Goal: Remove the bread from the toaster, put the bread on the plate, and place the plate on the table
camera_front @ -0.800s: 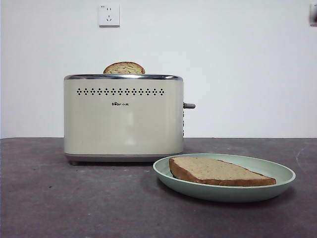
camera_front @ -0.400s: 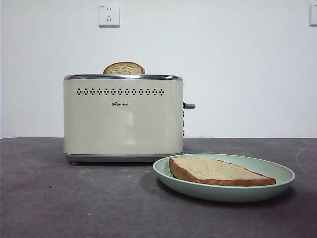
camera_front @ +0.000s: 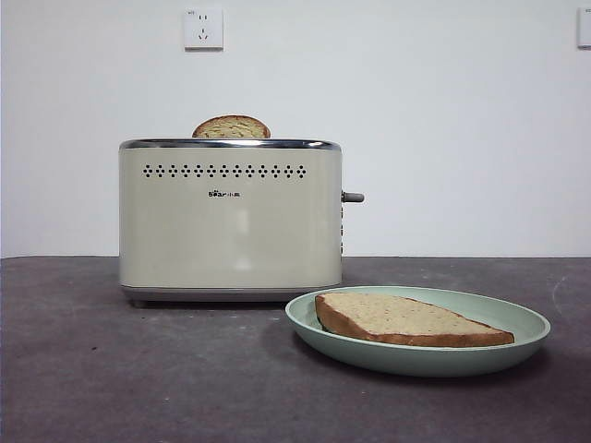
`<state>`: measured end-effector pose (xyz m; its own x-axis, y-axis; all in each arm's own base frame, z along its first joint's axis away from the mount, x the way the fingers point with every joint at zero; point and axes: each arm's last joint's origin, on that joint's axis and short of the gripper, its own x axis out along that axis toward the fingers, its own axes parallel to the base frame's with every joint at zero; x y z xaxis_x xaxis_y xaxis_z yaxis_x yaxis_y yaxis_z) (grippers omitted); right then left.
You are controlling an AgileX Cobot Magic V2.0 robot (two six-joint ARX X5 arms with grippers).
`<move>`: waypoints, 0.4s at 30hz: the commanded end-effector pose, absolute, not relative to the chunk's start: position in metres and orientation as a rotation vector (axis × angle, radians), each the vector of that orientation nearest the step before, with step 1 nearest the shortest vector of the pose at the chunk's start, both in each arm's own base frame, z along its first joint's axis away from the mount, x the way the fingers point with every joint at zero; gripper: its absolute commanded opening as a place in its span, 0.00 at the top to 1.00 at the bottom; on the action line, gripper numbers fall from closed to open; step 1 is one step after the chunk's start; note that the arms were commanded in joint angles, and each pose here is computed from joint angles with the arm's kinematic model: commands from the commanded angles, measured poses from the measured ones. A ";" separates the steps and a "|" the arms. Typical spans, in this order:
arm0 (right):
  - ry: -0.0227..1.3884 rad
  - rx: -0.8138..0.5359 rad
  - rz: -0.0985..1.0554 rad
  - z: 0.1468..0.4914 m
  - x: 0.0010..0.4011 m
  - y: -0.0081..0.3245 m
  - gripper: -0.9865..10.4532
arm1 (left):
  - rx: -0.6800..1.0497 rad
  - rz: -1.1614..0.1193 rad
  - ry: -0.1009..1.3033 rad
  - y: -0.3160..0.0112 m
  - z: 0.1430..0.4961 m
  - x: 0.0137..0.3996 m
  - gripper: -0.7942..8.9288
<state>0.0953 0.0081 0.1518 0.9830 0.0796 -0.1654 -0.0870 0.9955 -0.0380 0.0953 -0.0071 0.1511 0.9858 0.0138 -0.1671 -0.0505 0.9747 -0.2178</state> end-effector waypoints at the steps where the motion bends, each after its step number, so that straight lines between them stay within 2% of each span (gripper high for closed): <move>1: 0.174 -0.076 0.076 0.148 0.096 0.007 0.91 | -0.211 0.037 0.171 -0.007 0.148 0.096 0.92; 12: 0.170 -0.068 -0.014 0.148 0.096 -0.001 0.91 | -0.211 0.037 0.170 -0.007 0.148 0.096 0.92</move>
<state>0.0956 -0.0010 0.1519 0.9864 -0.0171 -0.1635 0.0064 0.9978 -0.0653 0.0953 -0.0071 0.1513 0.9859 0.0138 -0.1667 -0.0504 0.9748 -0.2175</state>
